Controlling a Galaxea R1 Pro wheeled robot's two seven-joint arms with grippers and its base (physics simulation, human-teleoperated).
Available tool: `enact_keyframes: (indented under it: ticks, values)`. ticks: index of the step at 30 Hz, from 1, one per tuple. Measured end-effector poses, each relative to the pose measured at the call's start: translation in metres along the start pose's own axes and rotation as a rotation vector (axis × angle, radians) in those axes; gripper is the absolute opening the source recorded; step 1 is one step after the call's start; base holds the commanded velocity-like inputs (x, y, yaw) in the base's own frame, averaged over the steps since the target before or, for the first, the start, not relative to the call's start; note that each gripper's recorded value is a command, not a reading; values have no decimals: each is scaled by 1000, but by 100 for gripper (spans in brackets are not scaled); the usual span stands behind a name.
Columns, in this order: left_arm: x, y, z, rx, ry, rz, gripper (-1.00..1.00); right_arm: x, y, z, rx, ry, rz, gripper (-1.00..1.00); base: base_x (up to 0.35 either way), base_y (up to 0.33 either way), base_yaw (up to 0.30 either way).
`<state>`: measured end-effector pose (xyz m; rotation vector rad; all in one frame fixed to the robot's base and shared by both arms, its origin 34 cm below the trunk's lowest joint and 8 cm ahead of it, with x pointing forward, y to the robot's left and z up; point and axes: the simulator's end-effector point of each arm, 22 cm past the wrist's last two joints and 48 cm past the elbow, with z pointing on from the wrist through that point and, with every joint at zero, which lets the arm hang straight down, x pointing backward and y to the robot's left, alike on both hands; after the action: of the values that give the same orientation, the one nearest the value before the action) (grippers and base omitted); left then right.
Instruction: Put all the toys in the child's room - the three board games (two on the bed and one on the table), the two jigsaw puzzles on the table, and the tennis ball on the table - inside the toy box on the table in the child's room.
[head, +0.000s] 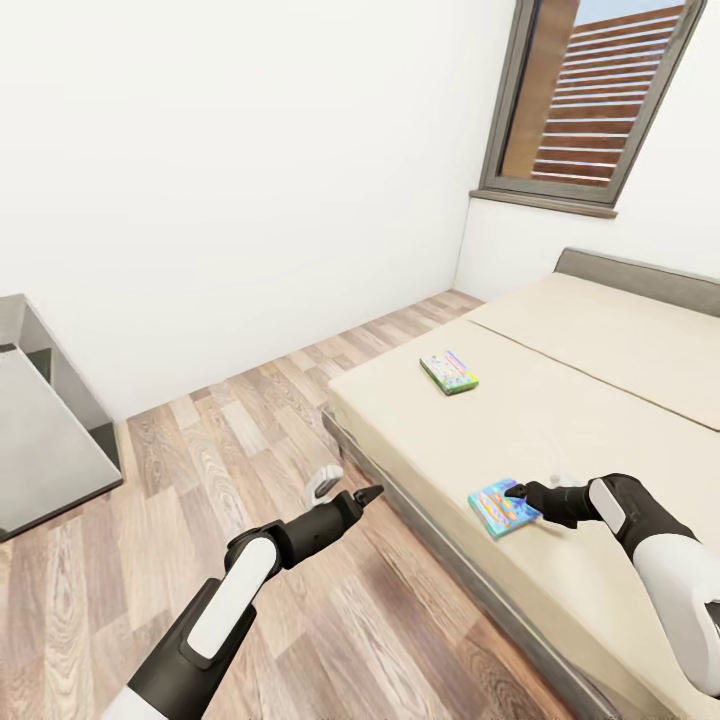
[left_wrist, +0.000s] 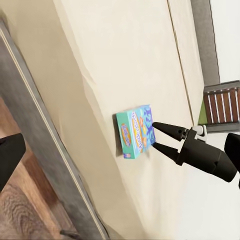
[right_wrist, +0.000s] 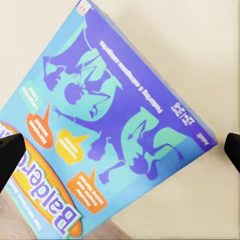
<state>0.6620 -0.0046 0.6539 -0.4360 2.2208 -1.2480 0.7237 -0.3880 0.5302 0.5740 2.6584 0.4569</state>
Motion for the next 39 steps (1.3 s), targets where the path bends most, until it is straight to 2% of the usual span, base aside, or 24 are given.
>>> enact_keyframes:
  ticks: [39]
  values:
    - [0, 0, 0, -1, 0, 0, 100, -1, 0, 0, 0, -4, -1, 100, -8, 0, 0]
